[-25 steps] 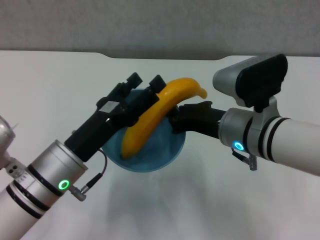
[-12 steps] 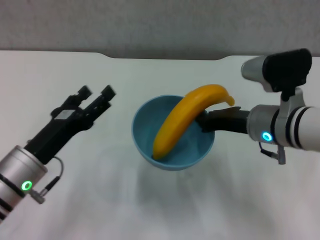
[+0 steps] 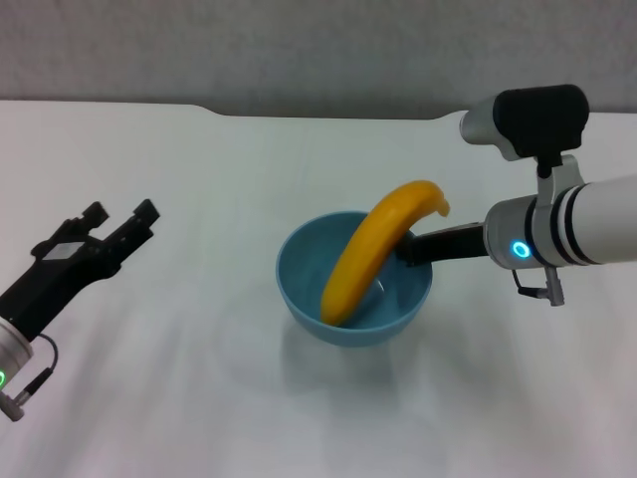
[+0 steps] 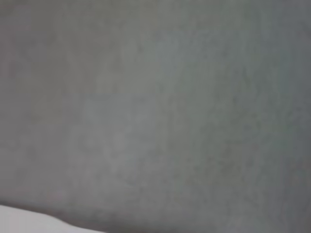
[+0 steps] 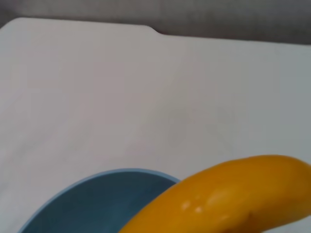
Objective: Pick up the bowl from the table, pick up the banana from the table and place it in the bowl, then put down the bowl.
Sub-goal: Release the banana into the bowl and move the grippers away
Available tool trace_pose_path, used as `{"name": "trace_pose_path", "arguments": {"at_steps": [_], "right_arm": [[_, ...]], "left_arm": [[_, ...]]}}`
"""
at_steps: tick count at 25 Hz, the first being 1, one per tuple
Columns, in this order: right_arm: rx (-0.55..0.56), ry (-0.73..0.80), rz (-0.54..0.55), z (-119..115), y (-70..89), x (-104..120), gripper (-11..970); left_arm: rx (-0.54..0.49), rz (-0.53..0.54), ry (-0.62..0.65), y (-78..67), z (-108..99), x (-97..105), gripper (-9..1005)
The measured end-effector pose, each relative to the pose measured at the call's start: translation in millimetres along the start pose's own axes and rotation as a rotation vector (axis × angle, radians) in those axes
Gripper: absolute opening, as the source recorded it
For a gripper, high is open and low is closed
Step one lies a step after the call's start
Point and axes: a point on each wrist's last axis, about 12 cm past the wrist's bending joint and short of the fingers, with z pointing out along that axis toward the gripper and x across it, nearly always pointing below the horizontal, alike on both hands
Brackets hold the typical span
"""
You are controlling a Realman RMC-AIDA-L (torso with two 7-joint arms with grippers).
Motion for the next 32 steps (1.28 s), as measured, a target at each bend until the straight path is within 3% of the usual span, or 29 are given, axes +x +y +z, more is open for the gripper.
{"name": "trace_pose_path", "arguments": {"at_steps": [8, 18, 32], "right_arm": [[-0.025, 0.019, 0.012, 7.6, 0.7, 6.1, 41], [0.011, 0.049, 0.044, 12.2, -12.5, 26.9, 41], [0.028, 0.05, 0.014, 11.9, -16.8, 28.9, 41]], "left_arm": [[-0.043, 0.007, 0.011, 6.3, -6.2, 2.5, 890], [-0.048, 0.006, 0.013, 6.4, -8.0, 4.1, 889], [-0.051, -0.002, 0.002, 7.0, -9.9, 3.7, 888]]}}
